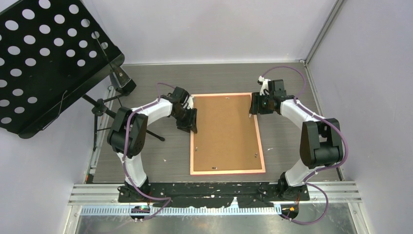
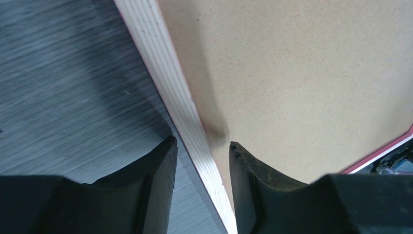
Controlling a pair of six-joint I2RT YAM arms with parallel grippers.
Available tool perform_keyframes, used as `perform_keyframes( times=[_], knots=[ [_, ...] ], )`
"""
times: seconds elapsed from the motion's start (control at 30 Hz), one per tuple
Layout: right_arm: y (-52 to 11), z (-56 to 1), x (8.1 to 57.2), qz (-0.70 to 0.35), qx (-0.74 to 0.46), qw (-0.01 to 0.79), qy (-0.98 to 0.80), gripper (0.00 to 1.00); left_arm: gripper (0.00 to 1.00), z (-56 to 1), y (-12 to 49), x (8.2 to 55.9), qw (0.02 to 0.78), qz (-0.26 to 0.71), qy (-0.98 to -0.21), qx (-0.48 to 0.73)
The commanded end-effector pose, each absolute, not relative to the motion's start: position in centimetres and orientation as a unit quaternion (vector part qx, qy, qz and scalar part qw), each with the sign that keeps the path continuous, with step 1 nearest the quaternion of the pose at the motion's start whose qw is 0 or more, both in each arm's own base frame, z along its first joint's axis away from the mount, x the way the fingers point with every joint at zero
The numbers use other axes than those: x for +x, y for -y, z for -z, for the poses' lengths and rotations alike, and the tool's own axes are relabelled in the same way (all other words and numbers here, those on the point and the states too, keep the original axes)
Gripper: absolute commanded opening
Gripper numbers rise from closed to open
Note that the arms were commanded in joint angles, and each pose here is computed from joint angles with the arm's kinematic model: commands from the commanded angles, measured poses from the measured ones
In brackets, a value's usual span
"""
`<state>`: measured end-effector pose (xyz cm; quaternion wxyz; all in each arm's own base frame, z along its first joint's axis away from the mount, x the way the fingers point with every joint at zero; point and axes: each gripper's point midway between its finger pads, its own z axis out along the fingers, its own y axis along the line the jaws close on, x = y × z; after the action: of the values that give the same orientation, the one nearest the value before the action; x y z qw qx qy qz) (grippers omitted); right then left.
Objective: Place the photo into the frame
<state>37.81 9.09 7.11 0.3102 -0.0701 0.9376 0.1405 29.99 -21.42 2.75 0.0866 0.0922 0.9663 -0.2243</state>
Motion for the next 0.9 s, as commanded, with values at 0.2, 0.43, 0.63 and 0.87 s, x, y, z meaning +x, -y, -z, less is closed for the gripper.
perform_keyframes(
  times=[0.2,0.43,0.63,0.87],
  knots=[
    [-9.1,-7.6,39.0,-0.131,-0.071,0.332,-0.931,0.58,0.37,-2.6,21.3,30.9,0.103,0.2,-0.97,0.089],
    [-9.0,-7.4,39.0,-0.13,-0.072,0.329,-0.932,0.57,0.28,-2.6,21.3,30.8,0.106,0.201,-0.97,0.091],
    [-8.9,-7.1,39.1,-0.127,-0.073,0.329,-0.933,0.57,0.14,-2.2,21.6,30.8,0.096,0.208,-0.969,0.089],
    [-8.6,-6.5,40.2,-0.114,-0.058,0.313,-0.941,0.58,0.0,-1.5,21.9,30.6,0.078,0.215,-0.969,0.088]
  ],
)
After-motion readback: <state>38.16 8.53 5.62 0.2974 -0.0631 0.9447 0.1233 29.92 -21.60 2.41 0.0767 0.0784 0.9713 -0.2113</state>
